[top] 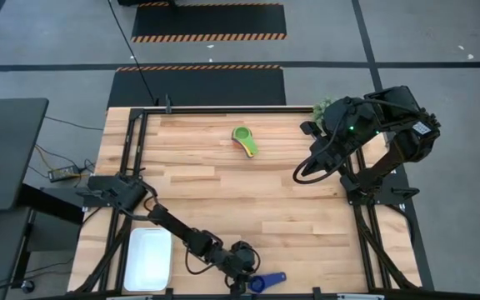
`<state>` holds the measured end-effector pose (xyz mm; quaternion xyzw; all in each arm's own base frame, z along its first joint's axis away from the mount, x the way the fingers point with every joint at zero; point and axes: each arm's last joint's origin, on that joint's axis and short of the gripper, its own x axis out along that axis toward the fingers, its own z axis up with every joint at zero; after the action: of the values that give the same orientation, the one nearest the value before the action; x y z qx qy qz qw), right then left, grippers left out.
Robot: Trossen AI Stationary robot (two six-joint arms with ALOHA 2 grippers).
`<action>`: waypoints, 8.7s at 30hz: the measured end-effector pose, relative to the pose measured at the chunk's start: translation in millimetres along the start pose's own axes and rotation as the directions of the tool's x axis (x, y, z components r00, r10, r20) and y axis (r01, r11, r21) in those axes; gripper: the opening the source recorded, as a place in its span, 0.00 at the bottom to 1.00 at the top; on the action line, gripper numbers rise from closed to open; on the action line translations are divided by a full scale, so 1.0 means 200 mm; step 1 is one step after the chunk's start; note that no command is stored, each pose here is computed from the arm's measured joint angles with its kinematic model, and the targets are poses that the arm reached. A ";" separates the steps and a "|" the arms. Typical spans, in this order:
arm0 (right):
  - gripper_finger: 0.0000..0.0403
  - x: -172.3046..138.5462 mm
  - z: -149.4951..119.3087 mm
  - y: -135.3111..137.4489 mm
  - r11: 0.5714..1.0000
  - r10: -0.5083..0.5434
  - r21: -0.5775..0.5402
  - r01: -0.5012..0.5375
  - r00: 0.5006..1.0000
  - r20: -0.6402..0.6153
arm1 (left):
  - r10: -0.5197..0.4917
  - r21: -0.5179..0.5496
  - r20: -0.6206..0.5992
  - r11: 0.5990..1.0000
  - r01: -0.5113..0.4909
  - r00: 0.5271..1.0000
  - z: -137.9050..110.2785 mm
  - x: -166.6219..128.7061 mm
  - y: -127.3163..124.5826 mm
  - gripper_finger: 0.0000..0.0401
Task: Nest measuring cups in basket
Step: Stack the dark blue measuring cup on top of the green measuring cup, then adjust the stacked measuring cups, then put the stacked measuring cups into the white bin
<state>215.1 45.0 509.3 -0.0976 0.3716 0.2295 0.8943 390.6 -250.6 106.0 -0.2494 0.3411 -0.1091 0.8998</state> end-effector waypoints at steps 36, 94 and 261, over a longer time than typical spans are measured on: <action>0.01 0.00 0.00 -0.01 0.999 -0.041 -0.010 0.041 0.999 -0.010 | 0.101 -0.036 -0.061 0.994 -0.103 0.993 0.16 -0.10 0.11 0.02; 0.00 0.11 -0.10 -0.57 0.212 -0.694 0.677 0.705 0.596 -0.403 | 0.443 0.749 0.062 0.572 -0.335 0.894 1.13 -1.56 1.48 0.02; 0.03 0.75 -0.92 -1.10 0.631 -0.319 0.664 0.401 0.914 -0.249 | 0.447 0.184 -0.050 0.883 -0.432 0.893 0.92 -1.44 1.46 0.08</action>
<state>299.9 -160.0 274.4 0.1652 0.4512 -0.1182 0.8690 307.7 172.6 232.7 -0.0834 0.4187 0.0582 0.9024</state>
